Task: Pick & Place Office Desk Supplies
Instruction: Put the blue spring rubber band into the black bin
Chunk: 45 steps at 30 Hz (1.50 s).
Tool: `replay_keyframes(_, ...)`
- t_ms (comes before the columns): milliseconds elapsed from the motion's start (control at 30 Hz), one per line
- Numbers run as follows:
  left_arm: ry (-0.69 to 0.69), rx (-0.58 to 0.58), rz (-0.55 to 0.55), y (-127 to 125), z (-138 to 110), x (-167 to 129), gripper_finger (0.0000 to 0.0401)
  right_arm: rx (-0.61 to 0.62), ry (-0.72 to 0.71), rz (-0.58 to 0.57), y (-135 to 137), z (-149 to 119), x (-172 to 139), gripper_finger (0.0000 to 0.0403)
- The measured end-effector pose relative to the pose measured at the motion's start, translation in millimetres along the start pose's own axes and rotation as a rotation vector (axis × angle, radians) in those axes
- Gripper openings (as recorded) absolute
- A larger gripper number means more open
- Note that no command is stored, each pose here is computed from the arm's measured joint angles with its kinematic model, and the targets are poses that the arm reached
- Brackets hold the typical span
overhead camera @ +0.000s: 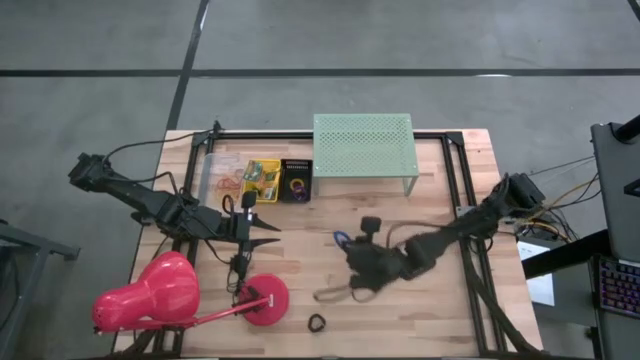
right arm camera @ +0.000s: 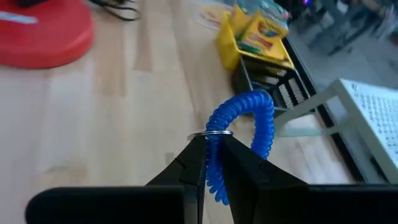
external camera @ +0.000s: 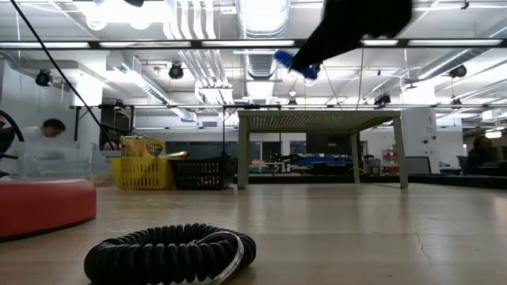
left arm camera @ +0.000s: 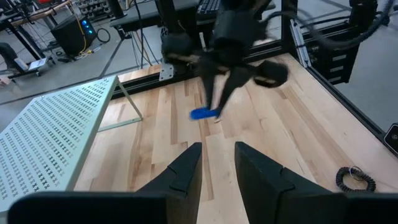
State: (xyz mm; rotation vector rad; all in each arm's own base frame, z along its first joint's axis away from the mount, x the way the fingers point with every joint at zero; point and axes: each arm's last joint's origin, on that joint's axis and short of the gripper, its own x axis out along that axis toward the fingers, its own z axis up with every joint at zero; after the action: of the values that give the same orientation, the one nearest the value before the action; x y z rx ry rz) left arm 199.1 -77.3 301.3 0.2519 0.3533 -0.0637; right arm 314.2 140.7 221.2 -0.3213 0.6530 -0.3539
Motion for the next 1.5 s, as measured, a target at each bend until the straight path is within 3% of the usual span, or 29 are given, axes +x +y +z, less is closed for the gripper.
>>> replay_keyframes(100, 0.0, 0.0, 0.0, 0.0, 0.0, 0.0, 0.0098, 0.063, 0.0, 0.03, -15.4, 2.9, 19.2, 0.0036)
replay_keyframes(300, 0.0, 0.0, 0.0, 0.0, 0.0, 0.0, 0.0098, 0.12, -0.103, 0.195, -41.6, -1.7, 54.6, 0.0036)
replay_keyframes(567, 0.0, 0.001, 0.0, 0.0, 0.0, 0.0, 0.0098, 0.223, -0.176, 0.2, -66.0, -8.0, 74.6, 0.0036)
replay_keyframes(767, 0.0, 0.001, 0.0, 0.1, 0.1, -0.1, 0.0098, 0.261, -0.27, 0.208, -52.5, -7.5, 93.4, 0.0036)
replay_keyframes(1067, 0.004, 0.003, 0.0, 0.1, -0.3, -0.1, 0.0098, 0.279, -0.185, 0.238, -15.0, -29.0, 147.2, 0.0036)
replay_keyframes(1500, 0.008, 0.005, -0.001, 0.0, -0.6, -0.2, 0.0098, 0.289, -0.11, 0.241, 4.5, -13.8, 179.6, 0.0036)
